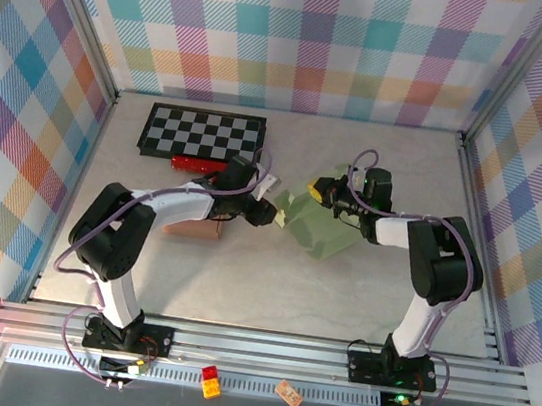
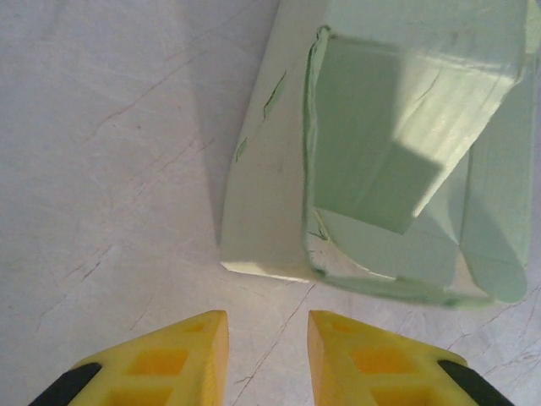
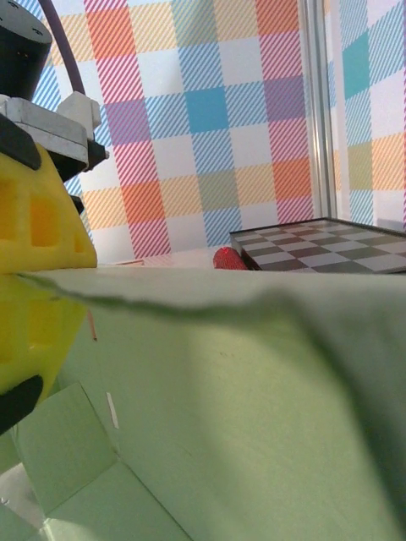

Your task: Fold the paper box

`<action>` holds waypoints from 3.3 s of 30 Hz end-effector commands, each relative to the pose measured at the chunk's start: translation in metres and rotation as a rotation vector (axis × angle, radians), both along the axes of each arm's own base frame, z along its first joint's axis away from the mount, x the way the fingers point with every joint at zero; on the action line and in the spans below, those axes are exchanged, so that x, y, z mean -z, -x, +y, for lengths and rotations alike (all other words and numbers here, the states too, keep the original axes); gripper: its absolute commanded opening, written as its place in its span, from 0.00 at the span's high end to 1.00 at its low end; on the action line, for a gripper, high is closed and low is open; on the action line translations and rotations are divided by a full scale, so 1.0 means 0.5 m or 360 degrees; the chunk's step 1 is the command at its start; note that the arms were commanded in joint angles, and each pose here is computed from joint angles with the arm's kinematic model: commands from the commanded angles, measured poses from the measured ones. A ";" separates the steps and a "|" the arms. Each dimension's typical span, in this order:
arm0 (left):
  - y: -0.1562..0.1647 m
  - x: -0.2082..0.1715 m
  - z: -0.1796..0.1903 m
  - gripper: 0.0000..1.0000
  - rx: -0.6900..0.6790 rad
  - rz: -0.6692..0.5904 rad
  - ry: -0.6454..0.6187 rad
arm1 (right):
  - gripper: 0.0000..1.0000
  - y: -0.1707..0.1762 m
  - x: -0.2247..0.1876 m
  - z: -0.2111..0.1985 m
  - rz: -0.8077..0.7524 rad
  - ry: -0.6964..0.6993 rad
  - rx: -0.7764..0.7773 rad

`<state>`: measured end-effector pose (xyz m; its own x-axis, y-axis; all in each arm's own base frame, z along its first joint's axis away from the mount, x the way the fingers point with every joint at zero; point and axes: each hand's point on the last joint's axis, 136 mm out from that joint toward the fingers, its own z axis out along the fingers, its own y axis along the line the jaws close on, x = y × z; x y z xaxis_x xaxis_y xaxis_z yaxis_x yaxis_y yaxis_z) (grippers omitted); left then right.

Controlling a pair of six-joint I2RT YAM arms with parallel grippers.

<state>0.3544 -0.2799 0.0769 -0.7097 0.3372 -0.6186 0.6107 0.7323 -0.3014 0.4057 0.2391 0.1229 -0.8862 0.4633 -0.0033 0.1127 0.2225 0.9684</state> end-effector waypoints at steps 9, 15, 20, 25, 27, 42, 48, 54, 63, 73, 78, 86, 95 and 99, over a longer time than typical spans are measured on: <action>-0.004 -0.001 -0.032 0.68 0.0144 -0.0021 0.0041 | 1.00 0.000 0.002 0.002 -0.0008 -0.0041 -0.0024; -0.002 0.005 -0.048 0.69 0.0198 -0.0016 0.0072 | 1.00 -0.001 -0.005 0.002 -0.0002 -0.0059 -0.0015; -0.005 -0.001 -0.072 0.71 0.0230 -0.0043 0.0097 | 1.00 -0.003 -0.010 0.001 -0.0001 -0.0074 -0.0005; -0.007 -0.005 -0.093 0.74 0.0231 -0.0071 0.0105 | 1.00 -0.006 -0.012 0.000 0.0002 -0.0082 0.0009; -0.007 0.000 -0.097 0.75 0.0229 -0.0074 0.0095 | 1.00 -0.007 -0.012 0.001 0.0001 -0.0082 0.0010; -0.038 0.020 -0.097 0.69 -0.0051 -0.0103 0.0079 | 1.00 -0.006 -0.009 -0.008 -0.0024 -0.0104 0.0095; -0.048 0.025 -0.101 0.69 -0.0130 -0.0115 0.0104 | 1.00 -0.004 0.006 -0.009 -0.0043 -0.0120 0.0142; -0.048 0.028 -0.112 0.69 -0.0149 -0.0126 0.0096 | 1.00 -0.003 0.012 -0.005 -0.0036 -0.0149 0.0177; -0.059 0.039 -0.114 0.67 -0.0246 -0.0164 0.0047 | 1.00 0.001 0.017 0.005 -0.0017 -0.0144 0.0194; -0.072 0.048 -0.117 0.66 -0.0379 -0.0208 -0.0004 | 1.00 0.004 0.028 0.005 0.0003 -0.0158 0.0228; -0.077 0.050 -0.115 0.63 -0.0444 -0.0211 -0.0009 | 1.00 0.008 0.035 0.007 0.0020 -0.0158 0.0244; -0.091 0.051 -0.112 0.65 -0.0535 -0.0212 -0.0003 | 1.00 0.010 0.049 0.009 0.0051 -0.0165 0.0263; -0.105 0.032 -0.122 0.72 -0.0569 -0.0254 0.0012 | 1.00 0.013 0.059 0.012 0.0081 -0.0154 0.0265; -0.107 0.031 -0.129 0.78 -0.0561 -0.0256 0.0013 | 1.00 0.011 0.059 0.015 0.0089 -0.0157 0.0268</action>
